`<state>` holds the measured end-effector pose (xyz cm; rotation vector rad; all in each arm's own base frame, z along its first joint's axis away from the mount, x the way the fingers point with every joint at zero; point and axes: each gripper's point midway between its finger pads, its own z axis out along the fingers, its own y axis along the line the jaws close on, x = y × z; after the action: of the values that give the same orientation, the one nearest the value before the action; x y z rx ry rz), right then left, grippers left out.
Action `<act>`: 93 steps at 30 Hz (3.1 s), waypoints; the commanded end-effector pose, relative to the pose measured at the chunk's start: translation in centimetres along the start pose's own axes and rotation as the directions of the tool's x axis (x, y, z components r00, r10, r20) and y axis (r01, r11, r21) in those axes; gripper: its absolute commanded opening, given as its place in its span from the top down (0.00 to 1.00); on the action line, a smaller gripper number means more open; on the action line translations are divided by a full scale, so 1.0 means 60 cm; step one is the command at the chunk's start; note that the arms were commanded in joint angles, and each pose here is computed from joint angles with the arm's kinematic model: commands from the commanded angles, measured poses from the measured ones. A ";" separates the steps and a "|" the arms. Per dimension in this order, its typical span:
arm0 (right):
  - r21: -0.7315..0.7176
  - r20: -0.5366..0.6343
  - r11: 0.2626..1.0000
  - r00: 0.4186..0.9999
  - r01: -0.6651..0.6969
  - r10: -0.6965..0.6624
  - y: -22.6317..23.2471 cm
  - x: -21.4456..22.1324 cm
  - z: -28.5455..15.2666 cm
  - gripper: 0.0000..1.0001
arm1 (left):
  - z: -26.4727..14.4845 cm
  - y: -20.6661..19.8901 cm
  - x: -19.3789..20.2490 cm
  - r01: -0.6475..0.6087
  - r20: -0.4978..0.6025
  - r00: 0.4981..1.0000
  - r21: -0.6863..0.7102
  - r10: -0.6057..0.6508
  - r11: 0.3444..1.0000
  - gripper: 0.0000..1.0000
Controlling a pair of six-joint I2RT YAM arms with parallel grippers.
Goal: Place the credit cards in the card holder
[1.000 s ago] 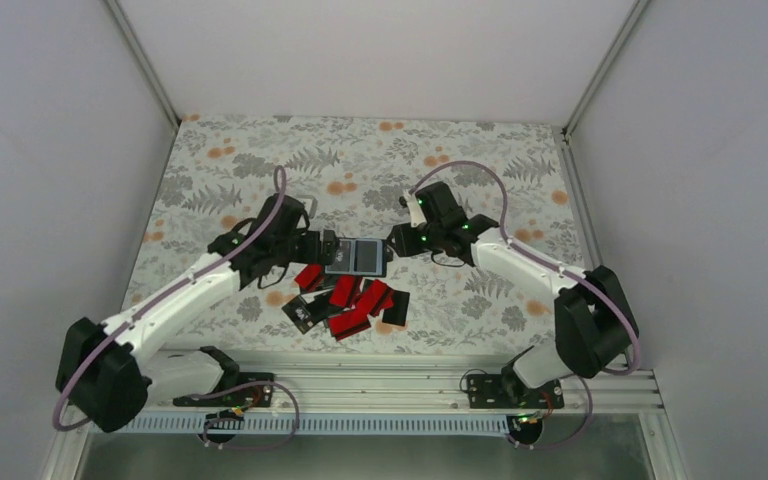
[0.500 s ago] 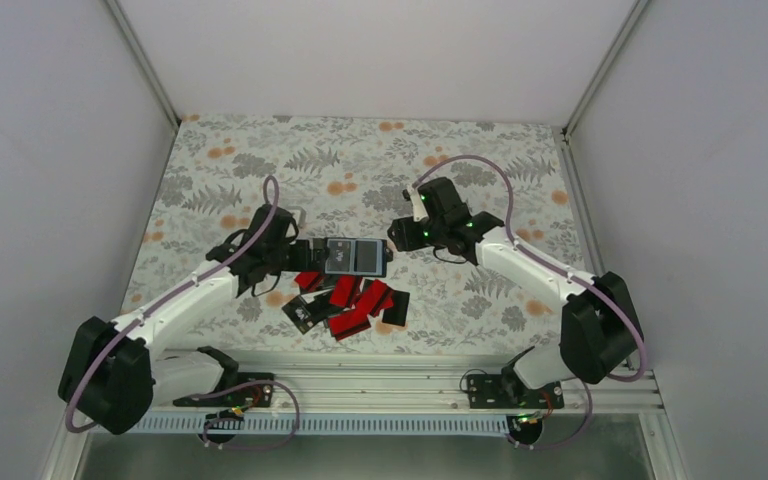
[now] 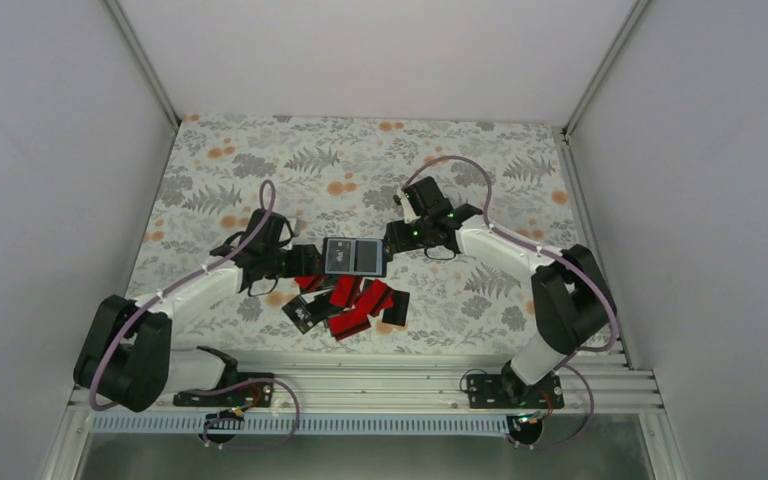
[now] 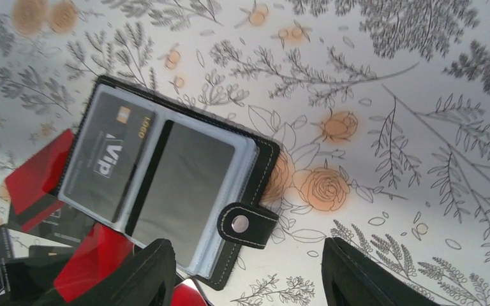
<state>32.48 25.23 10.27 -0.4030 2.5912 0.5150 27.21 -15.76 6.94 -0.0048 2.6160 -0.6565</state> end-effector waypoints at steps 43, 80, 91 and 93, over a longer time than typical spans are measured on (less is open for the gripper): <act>0.014 -0.249 1.000 0.968 -0.019 0.022 -0.008 0.102 0.127 0.92 | 0.104 -0.042 -0.031 0.016 -0.119 0.993 0.185 0.006 0.983 0.36; 0.017 -0.230 1.000 0.973 -0.012 0.016 -0.005 0.086 0.117 0.96 | 0.050 -0.134 -0.069 -0.034 -0.033 0.998 0.353 0.048 0.935 0.38; 0.018 -0.226 1.000 0.974 -0.009 0.012 -0.003 0.078 0.121 0.96 | 0.051 -0.164 -0.066 -0.059 -0.035 0.996 0.387 0.079 0.920 0.38; 0.018 -0.228 1.000 0.974 -0.009 0.013 -0.003 0.078 0.122 0.96 | 0.052 -0.169 -0.065 -0.062 -0.037 0.996 0.391 0.083 0.918 0.38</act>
<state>30.94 26.57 1.76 -0.4474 2.8284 0.4788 30.65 -24.36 9.05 0.1869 2.5269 -1.0980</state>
